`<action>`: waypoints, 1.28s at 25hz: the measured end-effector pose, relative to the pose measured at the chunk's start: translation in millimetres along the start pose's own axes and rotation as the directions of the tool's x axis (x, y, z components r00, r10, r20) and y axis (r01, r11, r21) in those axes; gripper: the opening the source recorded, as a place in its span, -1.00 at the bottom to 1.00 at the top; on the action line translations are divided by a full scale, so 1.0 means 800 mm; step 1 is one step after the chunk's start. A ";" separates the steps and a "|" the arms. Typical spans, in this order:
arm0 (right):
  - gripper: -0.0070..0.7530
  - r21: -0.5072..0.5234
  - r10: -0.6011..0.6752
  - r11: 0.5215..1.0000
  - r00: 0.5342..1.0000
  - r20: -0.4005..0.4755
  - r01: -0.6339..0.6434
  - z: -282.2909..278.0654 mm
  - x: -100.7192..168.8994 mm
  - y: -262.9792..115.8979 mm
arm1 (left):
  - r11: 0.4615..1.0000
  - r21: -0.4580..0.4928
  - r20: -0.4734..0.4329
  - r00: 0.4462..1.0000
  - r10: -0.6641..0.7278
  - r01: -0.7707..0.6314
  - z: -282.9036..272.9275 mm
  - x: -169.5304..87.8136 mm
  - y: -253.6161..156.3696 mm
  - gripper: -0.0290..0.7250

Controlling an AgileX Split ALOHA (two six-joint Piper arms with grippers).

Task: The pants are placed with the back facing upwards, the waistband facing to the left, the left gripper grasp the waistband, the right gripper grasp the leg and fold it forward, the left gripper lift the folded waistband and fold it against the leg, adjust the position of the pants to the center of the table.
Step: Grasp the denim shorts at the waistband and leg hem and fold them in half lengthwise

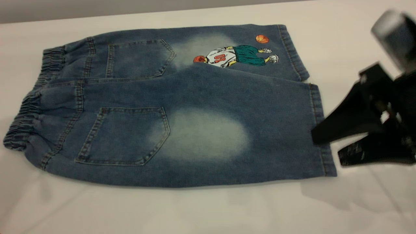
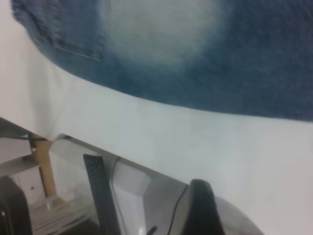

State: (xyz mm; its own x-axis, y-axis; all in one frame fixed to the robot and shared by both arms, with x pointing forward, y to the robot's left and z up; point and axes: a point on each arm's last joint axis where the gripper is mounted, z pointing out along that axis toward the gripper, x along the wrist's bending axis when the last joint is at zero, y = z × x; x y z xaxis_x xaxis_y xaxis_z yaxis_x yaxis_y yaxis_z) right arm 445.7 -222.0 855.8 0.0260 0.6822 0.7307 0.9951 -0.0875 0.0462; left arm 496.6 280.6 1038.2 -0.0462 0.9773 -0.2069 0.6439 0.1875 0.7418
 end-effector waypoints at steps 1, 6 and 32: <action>0.15 0.010 0.016 1.000 1.000 0.003 -0.016 0.006 -0.006 -0.001 | 1.000 0.000 0.000 1.000 0.000 0.000 0.000 0.000 0.000 0.53; 0.15 0.037 0.059 0.998 0.998 0.013 -0.060 0.027 -0.030 -0.005 | 1.000 0.000 0.000 1.000 0.000 0.000 0.000 0.000 0.000 0.53; 0.14 -0.026 0.015 1.000 1.000 -0.027 -0.015 0.063 -0.055 0.048 | 1.000 0.001 0.000 1.000 0.000 0.000 0.000 0.000 0.000 0.53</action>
State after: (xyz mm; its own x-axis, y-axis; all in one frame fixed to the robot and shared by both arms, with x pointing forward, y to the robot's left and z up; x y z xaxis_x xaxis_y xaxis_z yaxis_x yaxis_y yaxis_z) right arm 487.4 -218.6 790.9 0.0380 0.6608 0.7496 0.9917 -0.1171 0.0529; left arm 496.5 280.6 1038.2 -0.0464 0.9772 -0.2071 0.6445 0.1877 0.7412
